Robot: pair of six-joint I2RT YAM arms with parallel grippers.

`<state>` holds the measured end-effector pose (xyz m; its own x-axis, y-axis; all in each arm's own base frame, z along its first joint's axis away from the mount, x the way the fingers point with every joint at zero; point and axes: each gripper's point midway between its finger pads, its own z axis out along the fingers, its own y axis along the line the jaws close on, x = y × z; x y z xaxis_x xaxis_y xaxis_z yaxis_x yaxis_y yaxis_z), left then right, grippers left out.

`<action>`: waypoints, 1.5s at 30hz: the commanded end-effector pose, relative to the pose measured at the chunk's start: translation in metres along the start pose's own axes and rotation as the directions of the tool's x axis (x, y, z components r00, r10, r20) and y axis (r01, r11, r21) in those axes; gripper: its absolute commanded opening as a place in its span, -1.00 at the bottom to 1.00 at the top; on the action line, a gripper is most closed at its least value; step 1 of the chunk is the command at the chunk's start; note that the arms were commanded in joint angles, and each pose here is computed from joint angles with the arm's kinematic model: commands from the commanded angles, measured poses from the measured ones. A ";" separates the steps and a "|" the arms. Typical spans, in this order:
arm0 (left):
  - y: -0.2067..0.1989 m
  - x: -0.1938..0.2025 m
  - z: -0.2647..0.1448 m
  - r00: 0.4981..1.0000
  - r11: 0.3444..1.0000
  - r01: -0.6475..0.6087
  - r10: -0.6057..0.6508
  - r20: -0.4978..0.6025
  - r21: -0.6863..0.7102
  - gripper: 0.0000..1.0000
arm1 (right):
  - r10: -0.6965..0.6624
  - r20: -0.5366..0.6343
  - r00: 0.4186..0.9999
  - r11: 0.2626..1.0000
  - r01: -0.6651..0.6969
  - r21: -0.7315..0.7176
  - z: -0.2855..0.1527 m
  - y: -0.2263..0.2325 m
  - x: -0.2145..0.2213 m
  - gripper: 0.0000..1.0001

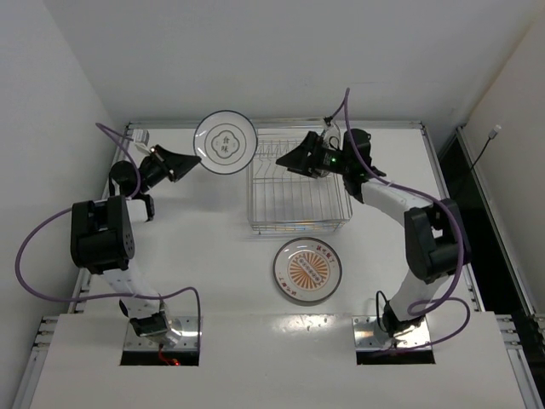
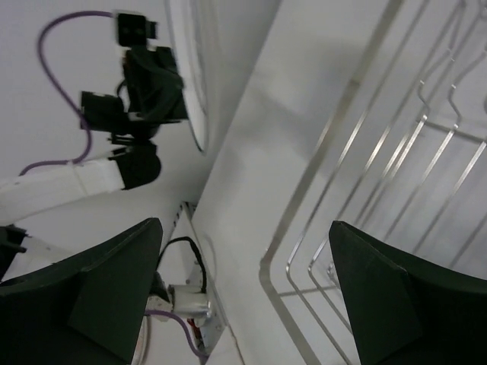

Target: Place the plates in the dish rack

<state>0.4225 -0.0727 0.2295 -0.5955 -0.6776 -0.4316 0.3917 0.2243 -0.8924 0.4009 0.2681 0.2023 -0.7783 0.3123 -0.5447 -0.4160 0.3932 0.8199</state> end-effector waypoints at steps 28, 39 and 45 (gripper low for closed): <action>-0.021 0.065 0.046 0.968 0.989 -0.136 0.145 -0.206 0.055 -0.22 | -0.206 0.192 0.959 0.960 0.161 0.228 0.007 0.010 -0.038 -1.00; 0.030 0.037 0.037 0.951 0.897 -0.292 0.234 -0.204 -0.331 0.08 | -0.556 -0.004 0.831 0.275 0.189 0.943 -0.101 -0.053 -0.096 -1.00; 0.045 0.040 0.037 0.954 0.891 -0.276 0.208 -0.218 -0.360 0.08 | -0.573 -0.051 0.818 0.224 0.216 0.951 -0.092 -0.076 -0.113 -1.00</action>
<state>0.4348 -0.1208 0.1727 -0.6626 -0.4649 -0.5873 0.2436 0.6077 -0.7559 0.4618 0.1426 0.1976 -0.4673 0.0398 -0.8832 0.1270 0.9916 -0.0225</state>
